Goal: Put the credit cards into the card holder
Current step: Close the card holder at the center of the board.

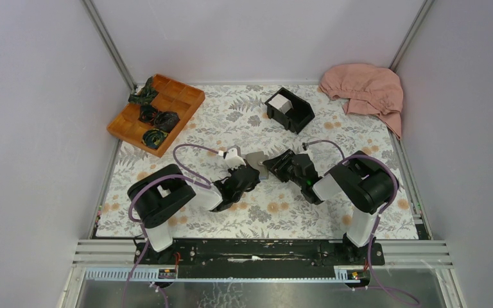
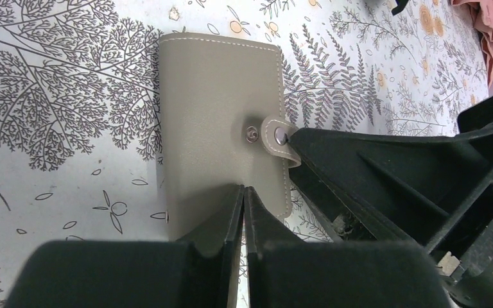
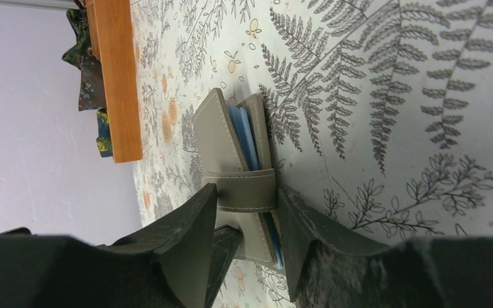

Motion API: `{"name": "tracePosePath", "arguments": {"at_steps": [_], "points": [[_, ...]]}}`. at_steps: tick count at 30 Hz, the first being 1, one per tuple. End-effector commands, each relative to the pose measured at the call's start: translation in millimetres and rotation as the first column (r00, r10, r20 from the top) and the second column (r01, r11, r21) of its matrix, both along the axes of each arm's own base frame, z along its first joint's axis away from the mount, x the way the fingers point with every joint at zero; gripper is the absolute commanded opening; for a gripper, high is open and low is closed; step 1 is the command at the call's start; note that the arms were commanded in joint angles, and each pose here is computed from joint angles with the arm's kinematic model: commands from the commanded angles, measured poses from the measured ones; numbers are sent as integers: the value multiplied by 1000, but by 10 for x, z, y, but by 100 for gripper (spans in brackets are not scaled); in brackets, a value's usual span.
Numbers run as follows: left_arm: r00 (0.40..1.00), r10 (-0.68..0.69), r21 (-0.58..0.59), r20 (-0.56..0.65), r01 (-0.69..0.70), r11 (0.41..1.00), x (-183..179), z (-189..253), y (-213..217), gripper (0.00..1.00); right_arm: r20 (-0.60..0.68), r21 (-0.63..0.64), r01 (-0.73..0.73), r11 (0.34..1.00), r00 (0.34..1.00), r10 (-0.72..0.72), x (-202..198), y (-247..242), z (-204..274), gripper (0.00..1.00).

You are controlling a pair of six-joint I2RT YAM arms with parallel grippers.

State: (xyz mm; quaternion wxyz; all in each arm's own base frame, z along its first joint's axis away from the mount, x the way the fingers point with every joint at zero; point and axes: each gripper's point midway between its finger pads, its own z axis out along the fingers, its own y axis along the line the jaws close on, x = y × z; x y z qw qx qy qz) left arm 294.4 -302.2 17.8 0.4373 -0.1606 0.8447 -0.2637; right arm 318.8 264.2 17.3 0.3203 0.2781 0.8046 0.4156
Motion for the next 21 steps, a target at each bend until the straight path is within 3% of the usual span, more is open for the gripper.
{"name": "tracePosePath", "arguments": {"at_steps": [1,21], "points": [[944,-53,323,-325,163,932,-698,-966,607,8,-212,-253,-106,962,976,52,-403,-304,-724,48],[916,-27,404,-401,203,892,-831,-1131,781,1,-237,-401,-273,874,953,189,-291,-523,-798,49]]}}
